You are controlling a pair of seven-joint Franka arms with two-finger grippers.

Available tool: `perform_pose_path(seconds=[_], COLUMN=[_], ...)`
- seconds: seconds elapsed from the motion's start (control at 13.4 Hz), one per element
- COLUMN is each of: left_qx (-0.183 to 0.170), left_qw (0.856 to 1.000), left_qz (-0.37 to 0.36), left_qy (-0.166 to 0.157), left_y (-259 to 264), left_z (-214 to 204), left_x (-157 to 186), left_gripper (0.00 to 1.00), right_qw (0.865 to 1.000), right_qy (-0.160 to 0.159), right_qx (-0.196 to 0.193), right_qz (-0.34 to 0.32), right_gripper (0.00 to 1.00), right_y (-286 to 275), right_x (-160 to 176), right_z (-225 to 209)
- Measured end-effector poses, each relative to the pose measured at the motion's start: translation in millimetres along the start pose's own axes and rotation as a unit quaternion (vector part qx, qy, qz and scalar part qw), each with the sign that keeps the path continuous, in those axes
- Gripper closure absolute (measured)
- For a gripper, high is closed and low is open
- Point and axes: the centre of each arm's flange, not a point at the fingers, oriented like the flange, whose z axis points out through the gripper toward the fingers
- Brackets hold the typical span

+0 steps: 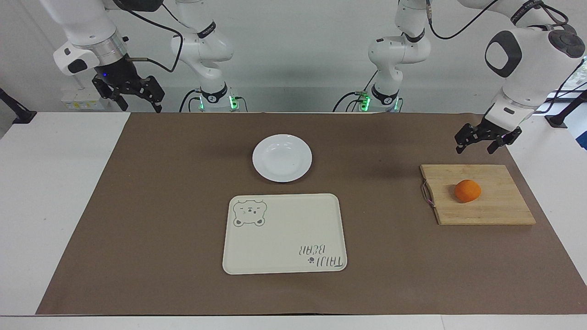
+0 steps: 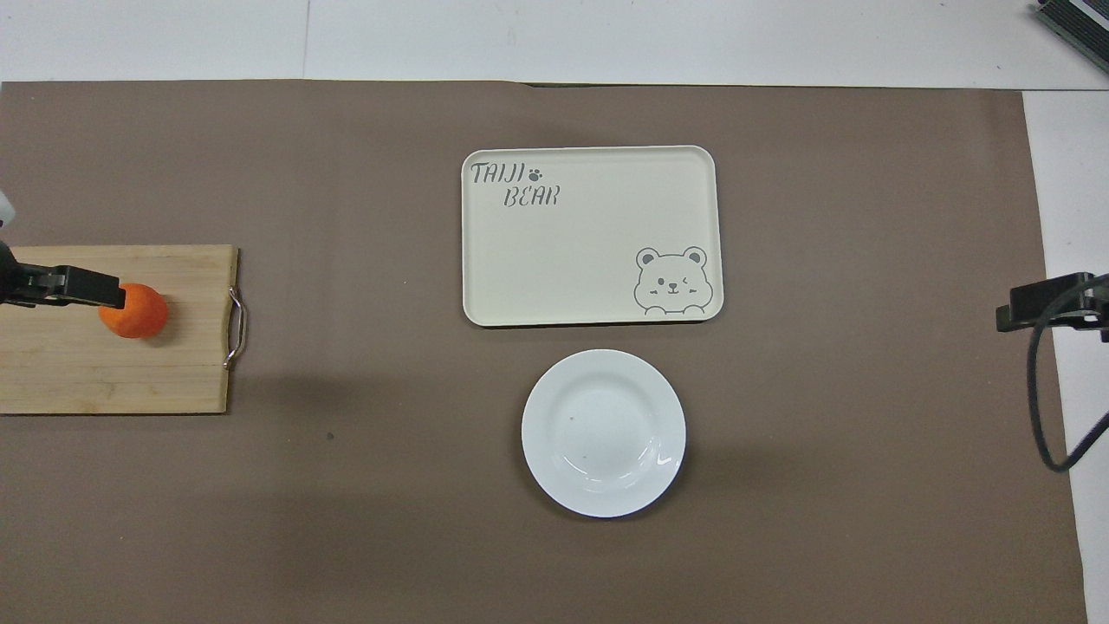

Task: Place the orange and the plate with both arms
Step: 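Close the left gripper around the orange on the cutting board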

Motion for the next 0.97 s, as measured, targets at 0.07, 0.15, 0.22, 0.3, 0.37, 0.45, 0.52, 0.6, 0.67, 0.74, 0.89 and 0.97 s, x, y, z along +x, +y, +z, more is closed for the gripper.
perform_pose_path(seconds=[0.07,0.15,0.22,0.3,0.37,0.45,0.52,0.6,0.67,0.74,0.89,0.97], left_qx=[0.0,0.001,0.001,0.001,0.002,0.002,0.002,0.001,0.001,0.001,0.002,0.003], left_qw=[1.0,1.0,1.0,1.0,1.0,1.0,1.0,1.0,1.0,1.0,1.0,1.0], left_qz=[0.005,0.013,0.02,0.024,0.026,0.026,0.026,0.024,0.02,0.017,0.017,0.019], left_qy=[0.0,0.001,0.001,0.002,0.003,0.003,-0.001,-0.006,-0.011,-0.014,-0.014,-0.01], left_y=[-7,-13,-16,-19,-20,-22,-30,-42,-55,-63,-64,-62], left_z=[7,14,24,35,49,61,77,95,116,133,155,160], left_x=[-2,-3,-5,-6,-8,-8,-9,-8,-7,-6,-5,-5], left_gripper=[0.0,0.0,0.0,0.0,0.0,0.0,0.0,0.0,0.0,0.0,0.0,0.0], right_qw=[1.0,1.0,1.0,1.0,1.0,1.0,1.0,1.0,1.0,1.0,1.0,1.0], right_qy=[0.0,0.0,0.0,0.0,0.0,0.0,0.0,0.0,0.0,0.0,0.0,0.0], right_qx=[0.0,0.0,0.0,0.0,0.0,0.0,0.0,0.0,0.0,0.0,0.0,0.0], right_qz=[0.0,0.0,0.0,0.0,0.0,0.0,0.0,0.0,0.0,0.0,0.0,0.0], right_gripper=[0.0,0.0,0.0,0.0,0.0,0.0,0.0,0.0,0.0,0.0,0.0,0.0], right_y=[0,0,0,0,0,0,0,0,0,0,0,0], right_x=[0,0,0,0,0,0,0,0,0,0,0,0], right_z=[0,0,0,0,0,0,0,0,0,0,0,0])
